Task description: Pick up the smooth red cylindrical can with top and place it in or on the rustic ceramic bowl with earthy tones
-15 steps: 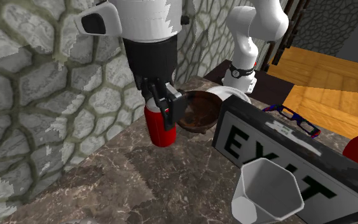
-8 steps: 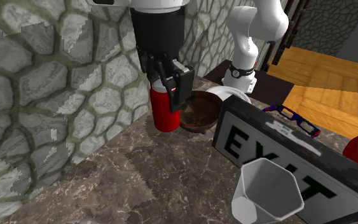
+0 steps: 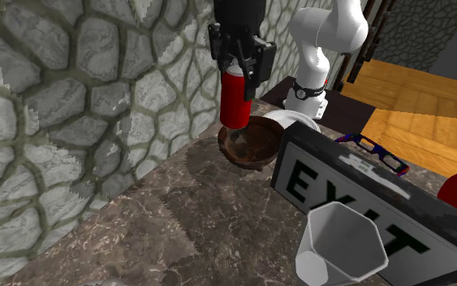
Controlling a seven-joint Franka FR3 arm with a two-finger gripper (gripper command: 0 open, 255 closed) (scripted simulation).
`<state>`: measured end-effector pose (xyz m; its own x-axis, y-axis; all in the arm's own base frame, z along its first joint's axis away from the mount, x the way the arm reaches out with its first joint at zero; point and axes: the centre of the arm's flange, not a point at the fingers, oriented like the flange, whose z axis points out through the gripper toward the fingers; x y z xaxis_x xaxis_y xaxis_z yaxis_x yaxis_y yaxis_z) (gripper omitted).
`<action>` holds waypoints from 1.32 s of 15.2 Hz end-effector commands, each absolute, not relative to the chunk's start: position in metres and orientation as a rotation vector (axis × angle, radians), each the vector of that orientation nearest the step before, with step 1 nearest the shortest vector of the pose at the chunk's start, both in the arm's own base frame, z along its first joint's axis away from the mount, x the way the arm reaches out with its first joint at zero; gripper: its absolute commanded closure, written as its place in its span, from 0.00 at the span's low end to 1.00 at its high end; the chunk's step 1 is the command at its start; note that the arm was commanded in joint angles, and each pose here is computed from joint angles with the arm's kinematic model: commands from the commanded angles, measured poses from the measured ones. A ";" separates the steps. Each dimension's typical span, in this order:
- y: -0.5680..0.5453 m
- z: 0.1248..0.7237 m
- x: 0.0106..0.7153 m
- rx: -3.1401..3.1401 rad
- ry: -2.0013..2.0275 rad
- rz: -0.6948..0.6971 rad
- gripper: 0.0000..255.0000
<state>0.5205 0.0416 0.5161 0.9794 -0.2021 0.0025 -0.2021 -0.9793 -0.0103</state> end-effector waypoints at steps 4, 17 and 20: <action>0.028 0.522 0.457 -3.115 0.317 -0.006 1.00; 0.022 0.462 0.437 -3.115 0.317 -0.006 1.00; 0.022 0.446 0.437 -3.115 0.317 -0.006 1.00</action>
